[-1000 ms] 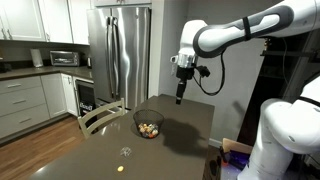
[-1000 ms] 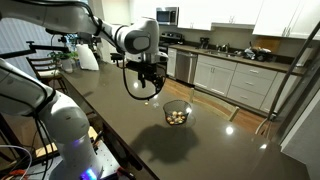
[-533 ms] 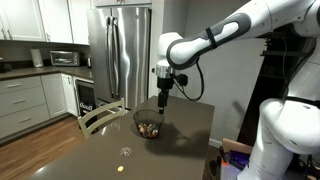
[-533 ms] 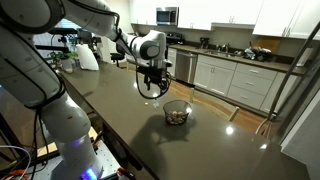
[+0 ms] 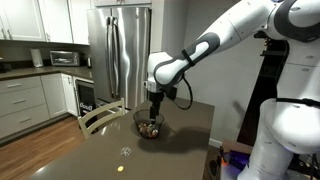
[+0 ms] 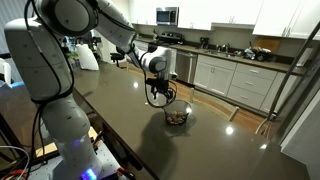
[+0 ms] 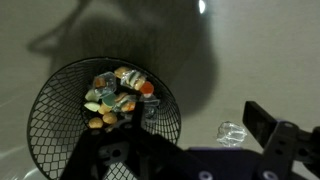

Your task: Move the basket to the right

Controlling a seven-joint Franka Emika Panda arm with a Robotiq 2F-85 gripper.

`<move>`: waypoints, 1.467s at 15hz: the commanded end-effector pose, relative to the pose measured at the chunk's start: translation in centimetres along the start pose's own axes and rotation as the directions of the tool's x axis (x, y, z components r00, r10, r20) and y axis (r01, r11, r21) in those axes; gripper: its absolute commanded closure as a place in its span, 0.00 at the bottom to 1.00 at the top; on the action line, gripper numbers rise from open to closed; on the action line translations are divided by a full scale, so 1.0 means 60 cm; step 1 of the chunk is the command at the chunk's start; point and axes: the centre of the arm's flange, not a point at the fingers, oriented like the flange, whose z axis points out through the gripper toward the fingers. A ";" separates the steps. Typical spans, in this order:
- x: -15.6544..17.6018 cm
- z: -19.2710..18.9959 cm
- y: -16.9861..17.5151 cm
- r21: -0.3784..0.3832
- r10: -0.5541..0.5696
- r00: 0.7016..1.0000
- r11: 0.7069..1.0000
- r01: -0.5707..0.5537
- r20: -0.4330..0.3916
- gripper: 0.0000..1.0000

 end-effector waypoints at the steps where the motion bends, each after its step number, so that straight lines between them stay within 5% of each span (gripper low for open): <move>1: 0.029 0.051 0.010 0.010 -0.033 0.999 0.999 0.033 -0.014 0.00; 7: 0.042 0.126 -0.002 0.016 -0.052 0.999 0.999 0.052 -0.012 0.00; 8: 0.042 0.134 -0.003 0.017 -0.058 0.998 0.998 0.058 -0.012 0.07; 9: 0.042 0.142 -0.004 0.017 -0.065 0.998 0.998 0.065 -0.008 0.27; 16: 0.040 0.158 0.000 0.012 -0.074 0.997 0.997 0.074 0.000 0.74; 19: 0.044 0.151 0.002 0.008 -0.072 0.997 0.997 0.072 -0.002 0.93; 22: 0.053 0.133 0.006 0.001 -0.071 0.997 0.998 0.071 -0.020 0.98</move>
